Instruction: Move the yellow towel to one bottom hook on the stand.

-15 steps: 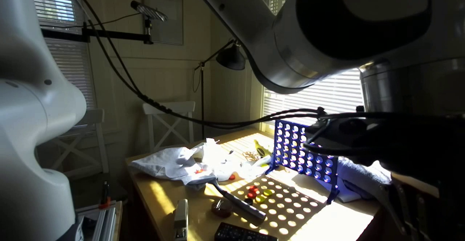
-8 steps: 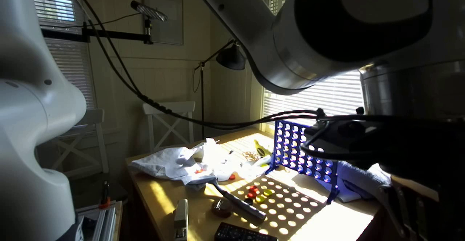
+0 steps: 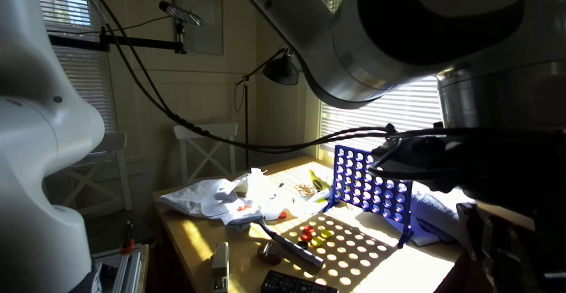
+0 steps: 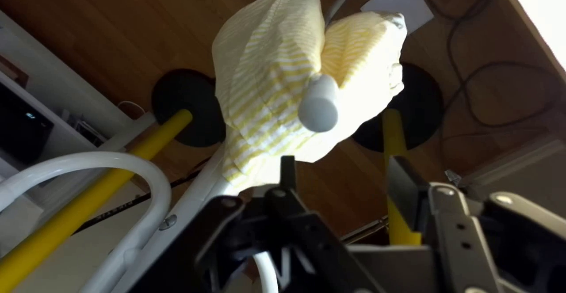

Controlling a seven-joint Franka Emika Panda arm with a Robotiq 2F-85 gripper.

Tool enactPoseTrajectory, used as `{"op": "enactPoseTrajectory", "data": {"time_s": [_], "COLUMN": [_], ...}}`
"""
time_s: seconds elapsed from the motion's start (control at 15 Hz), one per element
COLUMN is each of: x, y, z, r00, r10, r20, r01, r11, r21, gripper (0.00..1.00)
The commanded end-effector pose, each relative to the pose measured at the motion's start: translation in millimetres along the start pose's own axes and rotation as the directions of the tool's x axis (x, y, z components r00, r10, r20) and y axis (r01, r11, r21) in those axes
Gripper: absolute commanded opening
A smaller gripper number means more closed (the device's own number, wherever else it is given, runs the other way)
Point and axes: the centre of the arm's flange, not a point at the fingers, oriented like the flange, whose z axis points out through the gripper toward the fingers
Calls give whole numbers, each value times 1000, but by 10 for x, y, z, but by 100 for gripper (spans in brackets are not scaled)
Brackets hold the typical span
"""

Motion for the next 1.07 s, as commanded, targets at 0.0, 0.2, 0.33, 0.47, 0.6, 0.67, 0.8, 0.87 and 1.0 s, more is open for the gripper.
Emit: {"op": "enactPoseTrajectory", "data": {"time_s": [0.0,0.2,0.33,0.47,0.6,0.67,0.8,0.87,1.0], "x": [-14,-15,-27,-56,-115,-149,-232,-278,-389], "y": [-55,-145,-232,-318,-420,-470,-565,-606,-666], "z": [-158,-227,-295,-386,-503,-565,-708,-802,-980], "r00": [1000,999,999,998,996,996,995,992,987], "r10": [3,-1,19,42,67,76,91,118,157], "r20": [-26,-39,-47,-51,-51,-47,-47,-35,-23], "r01": [-2,3,-16,-39,-64,-73,-88,-116,-156], "r11": [999,999,998,998,996,995,994,992,987], "r21": [36,49,53,54,59,64,57,44,32], "gripper": [88,100,100,100,100,100,100,100,100]}}
